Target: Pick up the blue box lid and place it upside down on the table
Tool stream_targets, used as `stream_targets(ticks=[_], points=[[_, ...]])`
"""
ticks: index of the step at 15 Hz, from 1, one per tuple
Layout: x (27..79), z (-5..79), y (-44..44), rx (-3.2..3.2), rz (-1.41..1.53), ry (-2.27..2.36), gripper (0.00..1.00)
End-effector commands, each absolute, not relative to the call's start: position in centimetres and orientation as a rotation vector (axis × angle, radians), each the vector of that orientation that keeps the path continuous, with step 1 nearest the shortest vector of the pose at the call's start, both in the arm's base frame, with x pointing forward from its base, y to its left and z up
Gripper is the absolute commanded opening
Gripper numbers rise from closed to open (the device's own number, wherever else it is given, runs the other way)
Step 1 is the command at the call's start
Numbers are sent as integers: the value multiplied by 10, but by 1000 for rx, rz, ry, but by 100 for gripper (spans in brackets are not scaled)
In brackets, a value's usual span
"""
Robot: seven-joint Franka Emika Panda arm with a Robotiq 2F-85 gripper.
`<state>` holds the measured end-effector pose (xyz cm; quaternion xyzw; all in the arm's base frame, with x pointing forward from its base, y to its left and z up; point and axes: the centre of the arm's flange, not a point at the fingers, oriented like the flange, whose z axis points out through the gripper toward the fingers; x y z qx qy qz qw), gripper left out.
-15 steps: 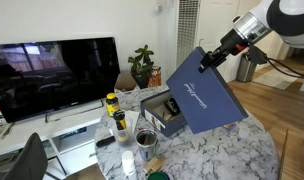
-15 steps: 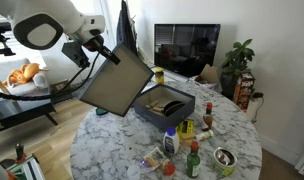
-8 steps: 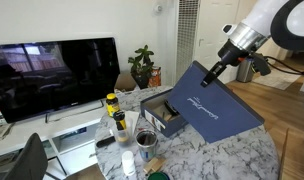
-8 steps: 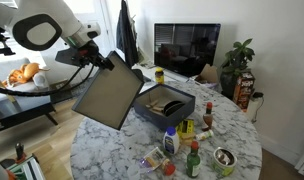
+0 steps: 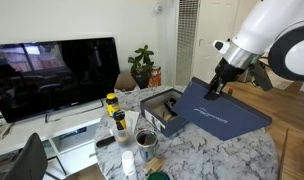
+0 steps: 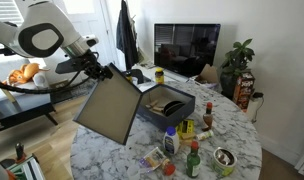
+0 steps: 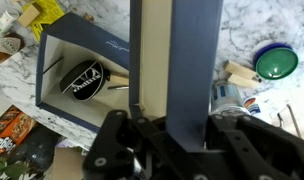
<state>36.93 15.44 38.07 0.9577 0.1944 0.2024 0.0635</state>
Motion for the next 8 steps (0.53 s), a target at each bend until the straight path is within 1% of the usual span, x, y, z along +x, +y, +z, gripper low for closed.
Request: stream_targets(ticks=[1,8], points=[[356,350,162,2811,515,670,0],[347,317,186,2717,395,827,0]])
